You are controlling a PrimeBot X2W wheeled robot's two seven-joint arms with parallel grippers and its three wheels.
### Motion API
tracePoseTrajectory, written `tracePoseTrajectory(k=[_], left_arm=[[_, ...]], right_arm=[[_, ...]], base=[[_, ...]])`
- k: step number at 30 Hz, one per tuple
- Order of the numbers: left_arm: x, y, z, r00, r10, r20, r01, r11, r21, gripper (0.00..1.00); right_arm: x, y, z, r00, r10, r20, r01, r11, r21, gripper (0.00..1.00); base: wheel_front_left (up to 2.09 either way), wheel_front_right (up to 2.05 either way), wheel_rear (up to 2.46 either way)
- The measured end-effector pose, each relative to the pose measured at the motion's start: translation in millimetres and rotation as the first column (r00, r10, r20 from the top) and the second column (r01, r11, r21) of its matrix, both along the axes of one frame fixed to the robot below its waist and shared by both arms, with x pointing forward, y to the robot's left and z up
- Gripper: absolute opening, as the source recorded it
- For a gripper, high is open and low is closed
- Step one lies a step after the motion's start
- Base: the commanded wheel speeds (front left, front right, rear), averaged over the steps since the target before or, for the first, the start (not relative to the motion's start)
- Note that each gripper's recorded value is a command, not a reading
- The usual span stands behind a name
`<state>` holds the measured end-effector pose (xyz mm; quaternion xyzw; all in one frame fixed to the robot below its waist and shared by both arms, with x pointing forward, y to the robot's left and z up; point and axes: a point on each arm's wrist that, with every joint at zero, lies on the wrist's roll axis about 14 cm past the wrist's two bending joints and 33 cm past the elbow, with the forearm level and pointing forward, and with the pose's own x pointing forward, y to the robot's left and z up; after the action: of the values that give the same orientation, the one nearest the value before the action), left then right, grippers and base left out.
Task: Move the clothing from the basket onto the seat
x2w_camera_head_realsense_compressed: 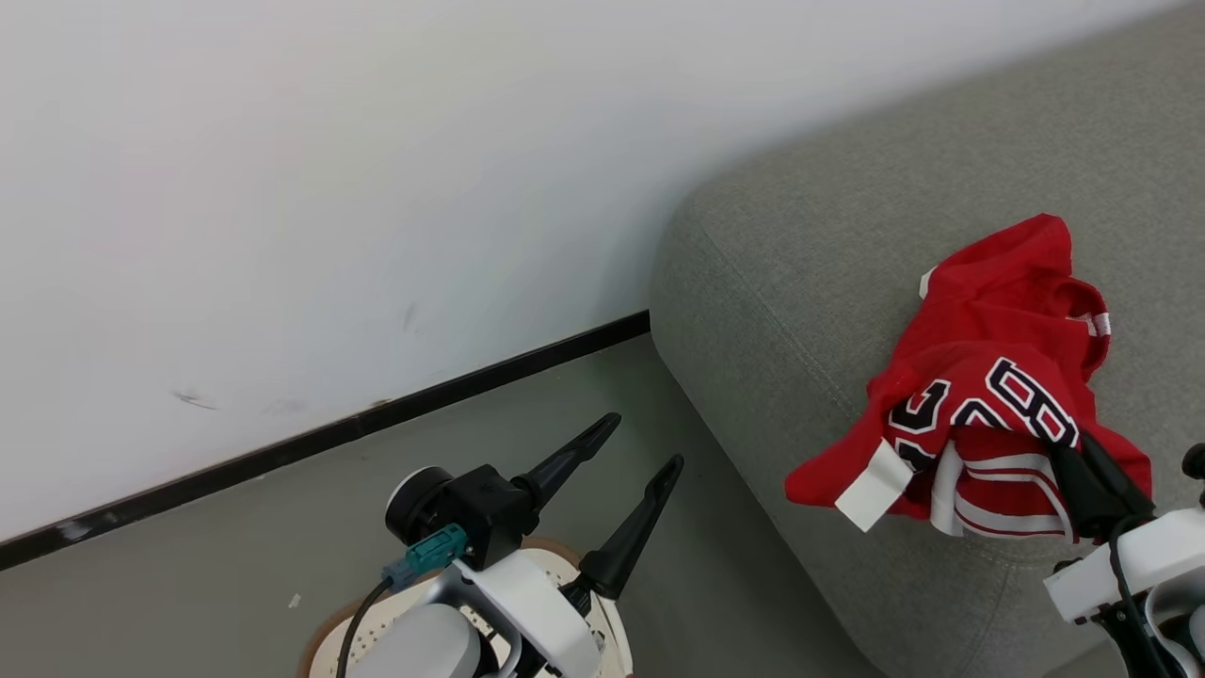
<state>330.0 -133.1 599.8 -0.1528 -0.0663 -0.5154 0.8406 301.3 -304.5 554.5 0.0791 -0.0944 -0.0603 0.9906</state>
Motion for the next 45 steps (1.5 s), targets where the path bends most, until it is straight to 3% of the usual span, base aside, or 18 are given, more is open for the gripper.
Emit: tracePoseTrajectory(k=[7, 13, 22, 30, 35, 45], left_arm=[[4.9, -4.5, -5.8, 1.0, -0.006, -0.014, 0.007, 1.0, 0.003, 1.0], [18.5, 2.2, -12.4, 1.0, 0.02, -0.02, -0.02, 1.0, 0.012, 1.0], [36.3, 3.7, -11.9, 0.999, 0.039, -0.034, -0.039, 0.999, -0.013, 1.0], [53.9, 6.5, -15.3, 0.998, 0.054, -0.022, -0.054, 0.999, -0.003, 1.0], [61.3, 9.1, -19.9, 0.998, 0.066, -0.018, -0.066, 0.998, 0.01, 1.0], [79.7, 21.2, -30.5, 0.993, 0.11, -0.038, -0.11, 0.994, 0.024, 1.0]], right_arm=[[7.9, 0.8, 5.3, 1.0, -0.004, 0.003, 0.004, 1.0, 0.024, 0.0], [32.8, -24.4, 33.5, 0.995, -0.07, 0.067, 0.061, 0.989, 0.136, 0.0], [58.8, -95.0, 94.3, 0.97, -0.214, 0.118, 0.207, 0.976, 0.068, 0.0], [68.4, -150.1, 143.9, 0.928, -0.338, 0.157, 0.344, 0.939, -0.017, 0.0], [77.4, -162.9, 140.0, 0.92, -0.372, 0.122, 0.38, 0.924, -0.049, 0.0], [106.5, -172.3, 87.9, 0.912, -0.409, -0.029, 0.404, 0.908, -0.114, 0.0]], base=[[0.0, 0.0, 0.0], [0.0, 0.0, 0.0], [0.0, 0.0, 0.0], [0.0, 0.0, 0.0], [0.0, 0.0, 0.0], [0.0, 0.0, 0.0]])
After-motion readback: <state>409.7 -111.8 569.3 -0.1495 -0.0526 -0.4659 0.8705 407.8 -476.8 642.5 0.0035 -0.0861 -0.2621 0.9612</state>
